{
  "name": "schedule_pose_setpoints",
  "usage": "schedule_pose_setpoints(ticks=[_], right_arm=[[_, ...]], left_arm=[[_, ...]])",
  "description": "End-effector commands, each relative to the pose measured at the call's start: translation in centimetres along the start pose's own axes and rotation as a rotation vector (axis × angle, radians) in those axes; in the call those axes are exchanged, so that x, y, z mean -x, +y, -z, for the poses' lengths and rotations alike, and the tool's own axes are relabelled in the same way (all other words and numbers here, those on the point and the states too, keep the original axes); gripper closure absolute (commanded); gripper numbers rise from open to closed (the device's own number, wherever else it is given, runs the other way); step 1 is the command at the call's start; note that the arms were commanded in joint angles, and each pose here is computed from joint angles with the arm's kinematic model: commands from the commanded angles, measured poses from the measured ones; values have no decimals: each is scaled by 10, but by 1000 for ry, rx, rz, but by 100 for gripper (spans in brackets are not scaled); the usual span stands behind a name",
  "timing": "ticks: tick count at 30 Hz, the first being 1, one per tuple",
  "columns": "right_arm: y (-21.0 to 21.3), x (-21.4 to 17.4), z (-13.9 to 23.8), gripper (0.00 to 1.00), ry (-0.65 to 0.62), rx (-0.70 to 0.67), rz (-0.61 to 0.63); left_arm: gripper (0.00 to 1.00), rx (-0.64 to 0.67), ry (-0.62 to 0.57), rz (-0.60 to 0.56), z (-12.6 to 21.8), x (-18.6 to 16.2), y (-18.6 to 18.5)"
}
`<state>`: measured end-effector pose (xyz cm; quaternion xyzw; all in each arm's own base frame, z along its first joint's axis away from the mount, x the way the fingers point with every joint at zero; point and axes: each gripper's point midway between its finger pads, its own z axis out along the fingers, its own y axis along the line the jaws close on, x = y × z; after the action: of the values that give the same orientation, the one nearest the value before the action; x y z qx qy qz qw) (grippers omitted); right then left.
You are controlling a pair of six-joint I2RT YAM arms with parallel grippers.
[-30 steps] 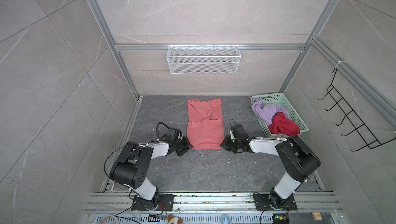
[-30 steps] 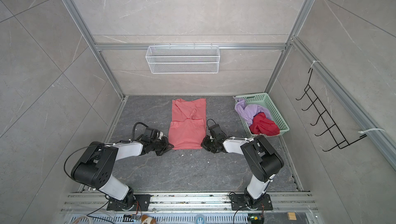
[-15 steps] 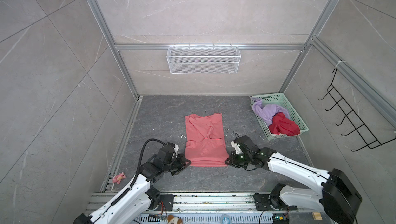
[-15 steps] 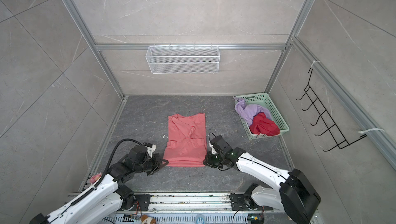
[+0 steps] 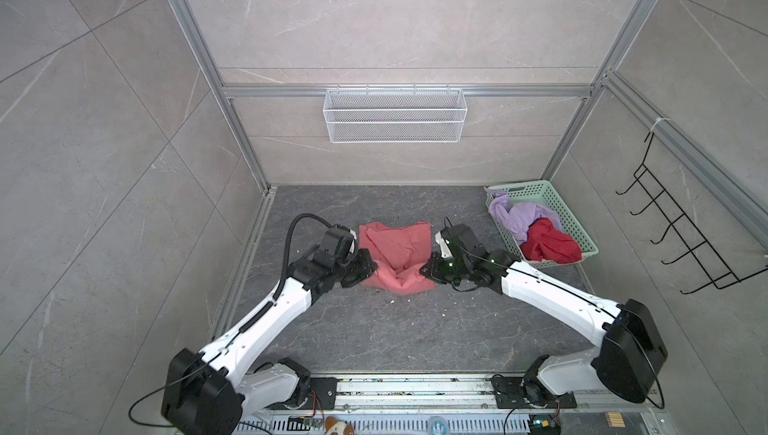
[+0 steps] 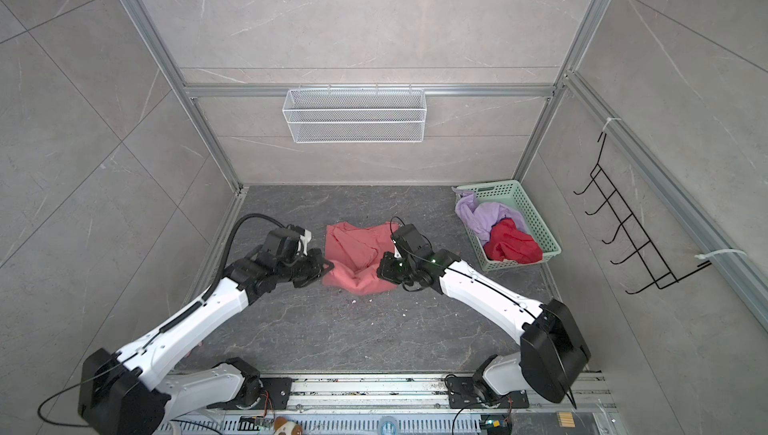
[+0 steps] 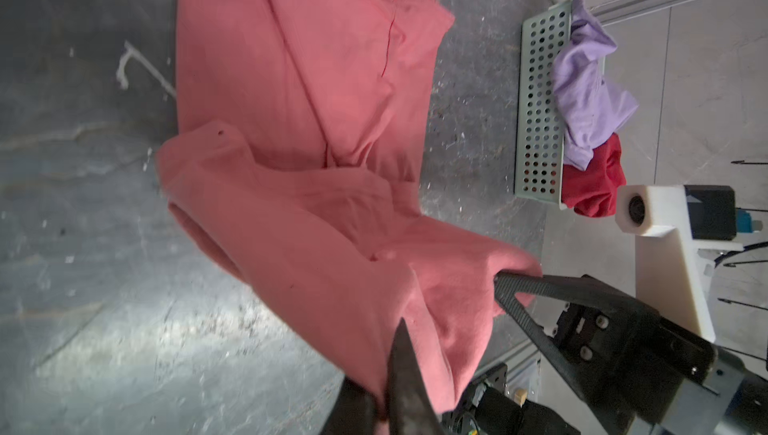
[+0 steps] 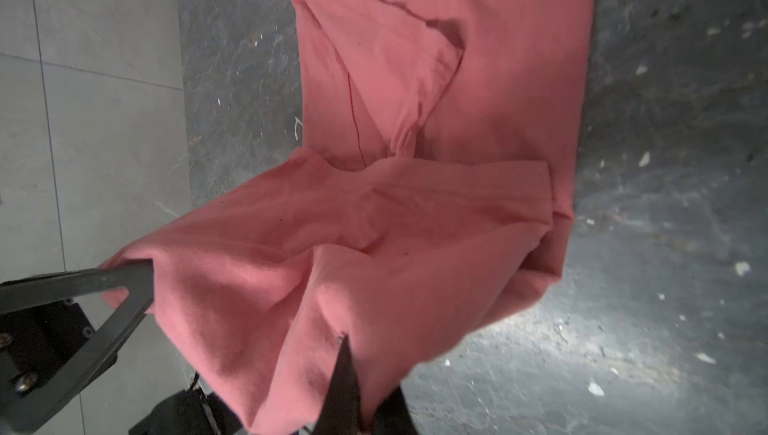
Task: Fold and stack the t-shirts
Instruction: 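Fold the near edge over again away from the robot with both grippers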
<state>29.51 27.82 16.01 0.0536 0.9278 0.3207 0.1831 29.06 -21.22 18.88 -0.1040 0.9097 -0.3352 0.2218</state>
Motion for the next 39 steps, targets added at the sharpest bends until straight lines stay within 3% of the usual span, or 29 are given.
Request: schedule_pose_setpoints(ticks=[1,10,20,23,26,30,31,33,39], right_arm=[[7,41,-4,100,-75,7,0],[-23,119,-61,100,-114,-29,-118],[-87,168,-124,100,-130,-120,-251],[-99,174,-135,100,-128,-125,-289],[-106,183,-135,94,-146,-132,-308],[-107,197,-121,77,-190,-128,-293],[-104,203,-114,67,-208,-118,-279],[-97,212,-100,57,-243,-103,-249],[-75,214,-63,51,-286,-73,-181]], left_arm=[[100,-42,-67,-95,-7,42,-15],[100,-138,-28,-9,-75,120,3],[100,-181,39,65,-163,168,29],[89,-178,39,100,-177,176,40],[84,-171,34,125,-182,181,49],[84,-139,-23,128,-168,194,56],[88,-137,-40,132,-161,199,57],[95,-133,-73,137,-149,206,58],[90,-123,-113,135,-126,211,56]])
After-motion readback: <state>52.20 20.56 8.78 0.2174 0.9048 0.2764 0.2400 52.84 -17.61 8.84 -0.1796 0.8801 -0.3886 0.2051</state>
